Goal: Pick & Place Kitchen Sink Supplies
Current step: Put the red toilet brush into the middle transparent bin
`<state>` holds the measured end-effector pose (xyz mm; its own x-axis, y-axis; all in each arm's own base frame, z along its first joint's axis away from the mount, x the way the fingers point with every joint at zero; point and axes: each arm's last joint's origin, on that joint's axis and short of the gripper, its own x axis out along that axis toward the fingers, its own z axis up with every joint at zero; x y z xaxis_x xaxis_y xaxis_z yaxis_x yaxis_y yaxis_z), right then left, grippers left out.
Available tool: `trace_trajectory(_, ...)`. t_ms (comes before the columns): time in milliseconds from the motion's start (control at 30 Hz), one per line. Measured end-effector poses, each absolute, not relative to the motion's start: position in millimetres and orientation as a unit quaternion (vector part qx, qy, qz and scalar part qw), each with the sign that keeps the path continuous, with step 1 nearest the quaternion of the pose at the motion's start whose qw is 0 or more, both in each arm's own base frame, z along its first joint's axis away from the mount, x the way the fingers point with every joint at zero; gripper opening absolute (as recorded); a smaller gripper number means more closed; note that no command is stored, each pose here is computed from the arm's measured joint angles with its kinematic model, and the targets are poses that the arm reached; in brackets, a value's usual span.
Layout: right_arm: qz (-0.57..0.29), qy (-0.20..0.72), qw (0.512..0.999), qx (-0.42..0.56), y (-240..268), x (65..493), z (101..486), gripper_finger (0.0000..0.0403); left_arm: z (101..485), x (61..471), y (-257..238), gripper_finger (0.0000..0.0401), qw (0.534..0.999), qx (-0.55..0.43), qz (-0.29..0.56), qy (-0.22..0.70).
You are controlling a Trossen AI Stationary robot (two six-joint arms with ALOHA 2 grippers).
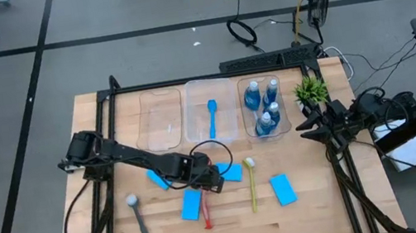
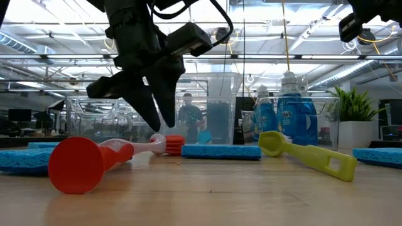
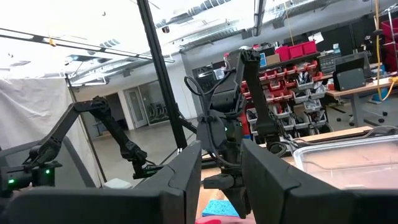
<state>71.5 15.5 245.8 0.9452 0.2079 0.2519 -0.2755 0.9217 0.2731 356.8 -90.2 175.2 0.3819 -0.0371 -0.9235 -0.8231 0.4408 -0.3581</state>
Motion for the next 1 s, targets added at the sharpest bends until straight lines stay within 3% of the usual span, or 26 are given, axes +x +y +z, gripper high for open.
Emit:
trace_trajectory(333, 0.124, -0.11, 0.974, 0.154, 15, 71, 246, 0.01, 174, 356, -85, 0.0224, 0.695, -0.448, 0.294, 0.48)
trace_trajectory(533, 0.123, -0.111, 0.974, 0.154, 15, 71, 246, 0.01, 154, 358, -87, 0.0261, 0.665, -0.454, 0.305, 0.509)
trace_trajectory(733, 0.122, -0.112, 0.974, 0.155, 15, 71, 246, 0.01, 142, 362, -90, 0.0251, 0.645, -0.464, 0.298, 0.529)
trace_trajectory(1000, 0.122, -0.11, 0.973, 0.164, 15, 71, 246, 0.01, 137, 363, -91, 0.019, 0.644, -0.46, 0.294, 0.536)
